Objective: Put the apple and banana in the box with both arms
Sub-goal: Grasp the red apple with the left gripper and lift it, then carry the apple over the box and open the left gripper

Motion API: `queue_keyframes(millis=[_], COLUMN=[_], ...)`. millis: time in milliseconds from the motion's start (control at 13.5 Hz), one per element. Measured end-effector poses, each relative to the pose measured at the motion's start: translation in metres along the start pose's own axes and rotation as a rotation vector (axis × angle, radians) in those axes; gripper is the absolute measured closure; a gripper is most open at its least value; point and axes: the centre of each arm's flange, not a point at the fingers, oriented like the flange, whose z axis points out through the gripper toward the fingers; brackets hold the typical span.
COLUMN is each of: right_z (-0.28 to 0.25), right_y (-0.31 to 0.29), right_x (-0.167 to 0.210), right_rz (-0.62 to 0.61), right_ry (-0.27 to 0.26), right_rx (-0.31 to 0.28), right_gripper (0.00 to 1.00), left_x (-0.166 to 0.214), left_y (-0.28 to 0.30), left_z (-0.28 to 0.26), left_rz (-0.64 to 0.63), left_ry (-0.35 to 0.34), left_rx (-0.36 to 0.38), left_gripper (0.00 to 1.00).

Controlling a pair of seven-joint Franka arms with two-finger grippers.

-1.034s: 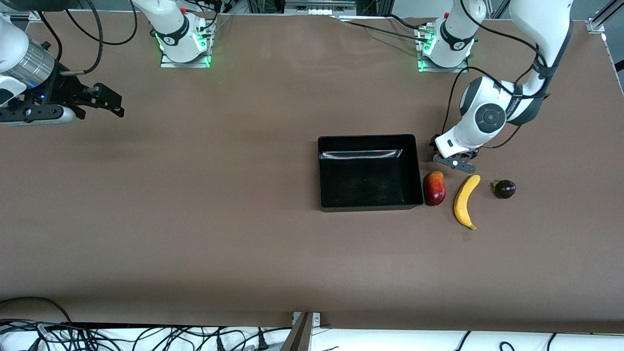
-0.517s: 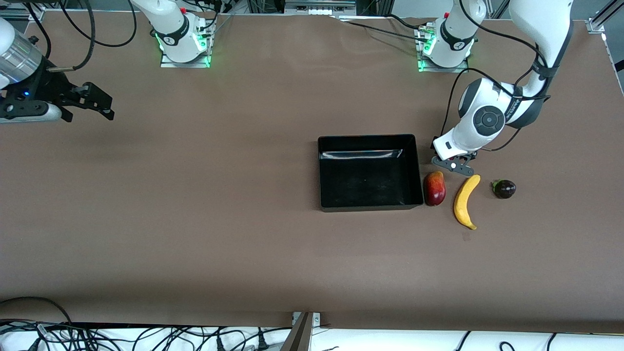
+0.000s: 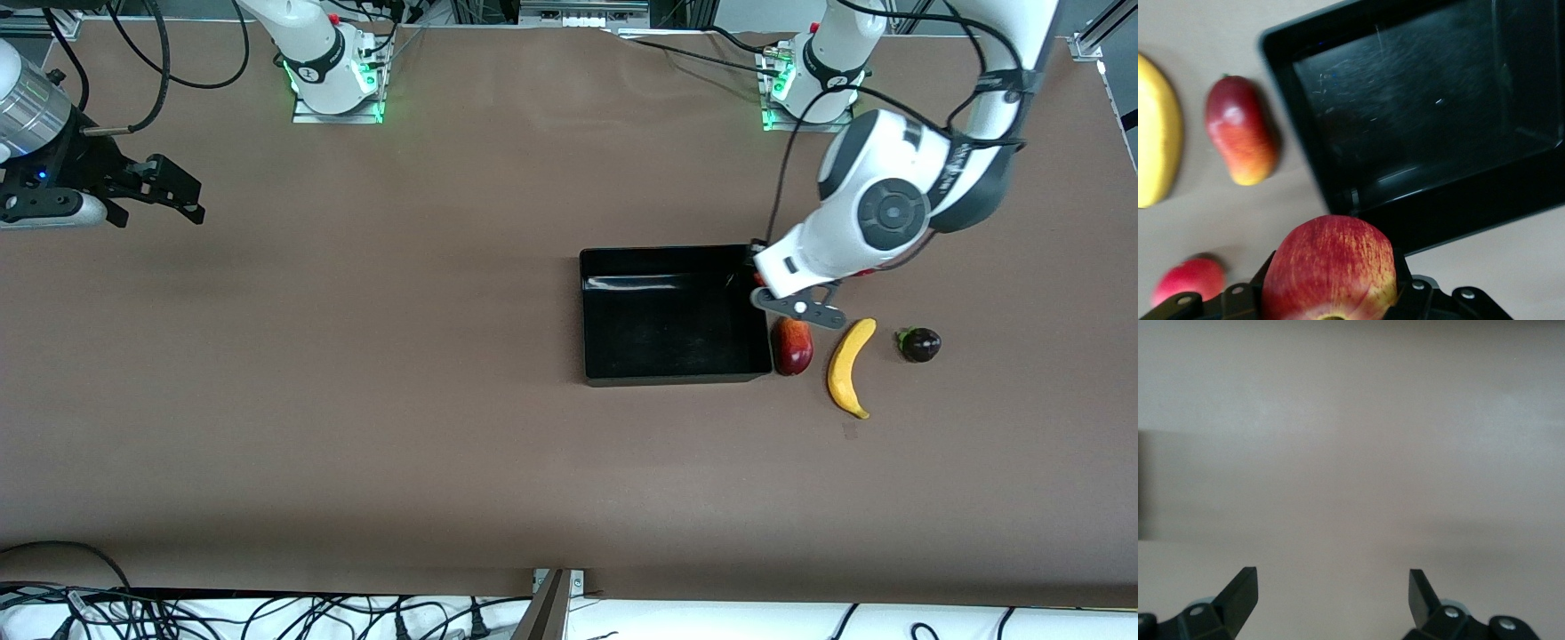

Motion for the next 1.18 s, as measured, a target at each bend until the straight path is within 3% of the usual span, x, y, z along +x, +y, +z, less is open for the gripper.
queue_keyframes(millis=[222,443,665,960,1182], right_z=[0.006,0.012,0.011,0.011,0.011], right_y=[0.003,0.003,0.003,0.002,0.002], right_x=[0.003,0.006,0.006,0.006,0.006], right_rz=[0.001,0.002,0.002,0.002,0.002], right_ry=[-0.010,-0.021,-0.018,-0.018,-0.018], right_rx=[-0.013,-0.014,-0.014,-0.014,-0.014], right_gripper=[0.00,0.00,0.00,0.00,0.00], left_x=[0.013,0.022,0.024,0.029,0.034], left_y=[0.063,0.066,0.067,0.057,0.038], left_z=[0.065,0.136,0.170,0.150,0.056], left_rz=[-0.037,0.011,0.035,0.002,-0.045], left_ry=[-0.016,-0.044,-0.033,-0.049,-0.119], left_rx=[-0.011,0.024,0.034,0.050,0.107], left_gripper=[0.33,0.33,0.33,0.00,0.00])
